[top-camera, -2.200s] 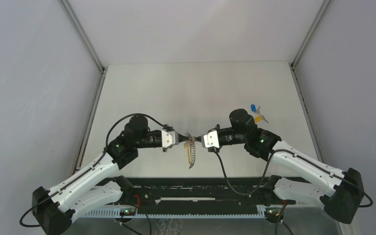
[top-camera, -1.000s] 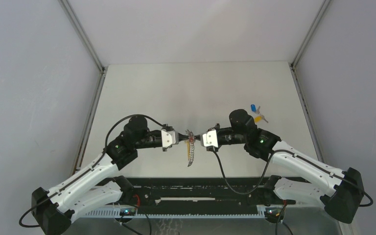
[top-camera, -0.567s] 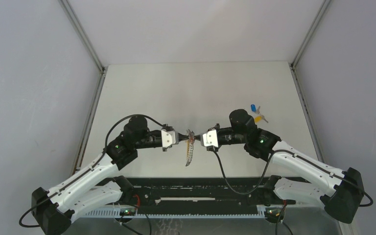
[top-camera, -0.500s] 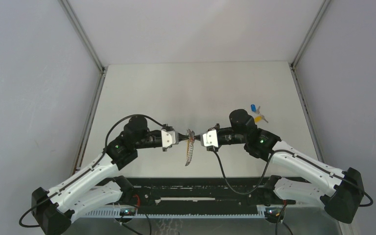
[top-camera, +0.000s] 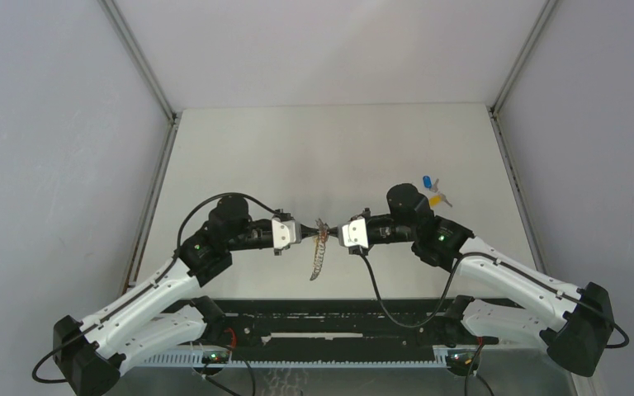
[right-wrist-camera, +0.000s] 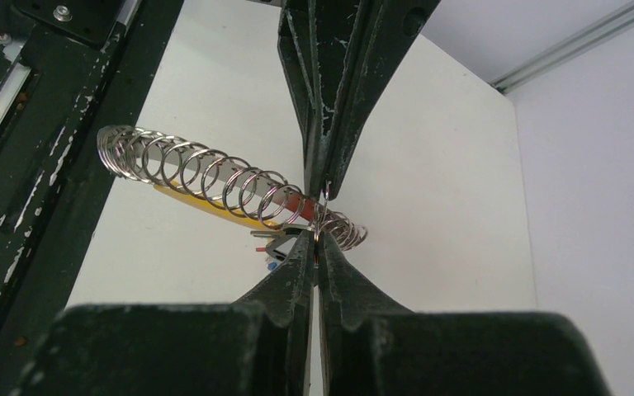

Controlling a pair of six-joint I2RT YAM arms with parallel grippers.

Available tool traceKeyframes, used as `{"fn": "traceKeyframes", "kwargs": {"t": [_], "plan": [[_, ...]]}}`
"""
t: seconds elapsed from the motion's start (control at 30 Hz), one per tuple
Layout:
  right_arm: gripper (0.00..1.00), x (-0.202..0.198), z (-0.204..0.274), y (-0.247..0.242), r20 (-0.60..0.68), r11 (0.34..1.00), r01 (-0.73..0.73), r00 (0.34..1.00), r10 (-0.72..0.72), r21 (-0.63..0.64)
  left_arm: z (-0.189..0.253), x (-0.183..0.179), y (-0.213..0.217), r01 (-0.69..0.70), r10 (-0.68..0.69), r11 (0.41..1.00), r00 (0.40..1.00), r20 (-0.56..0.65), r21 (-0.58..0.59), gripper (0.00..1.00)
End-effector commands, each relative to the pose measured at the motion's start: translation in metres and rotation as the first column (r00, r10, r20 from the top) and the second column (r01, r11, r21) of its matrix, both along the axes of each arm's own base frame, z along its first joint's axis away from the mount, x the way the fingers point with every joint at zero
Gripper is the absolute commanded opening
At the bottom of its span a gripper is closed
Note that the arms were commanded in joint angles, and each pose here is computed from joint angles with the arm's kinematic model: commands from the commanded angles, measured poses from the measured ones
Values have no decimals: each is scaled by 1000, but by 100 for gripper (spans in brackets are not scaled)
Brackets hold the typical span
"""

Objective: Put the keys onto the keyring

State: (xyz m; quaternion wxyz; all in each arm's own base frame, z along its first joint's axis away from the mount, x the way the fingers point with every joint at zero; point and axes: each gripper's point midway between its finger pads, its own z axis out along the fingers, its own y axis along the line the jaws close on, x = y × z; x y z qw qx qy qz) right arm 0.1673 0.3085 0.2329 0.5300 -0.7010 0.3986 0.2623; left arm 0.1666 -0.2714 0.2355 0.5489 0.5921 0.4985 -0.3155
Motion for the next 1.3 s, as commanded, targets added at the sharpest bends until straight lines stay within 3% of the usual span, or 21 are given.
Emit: {"fn": "traceKeyframes", "kwargs": {"t": [0.0, 1.27], "plan": [[0, 2, 39, 7, 57, 996, -6, 998, 1, 84, 38, -2, -6, 39, -31, 996, 995, 92, -84, 0], [0, 1, 35, 2, 26, 998, 23, 999, -25, 60, 38, 2, -4, 2, 8, 995, 995, 100, -98, 0]]}}
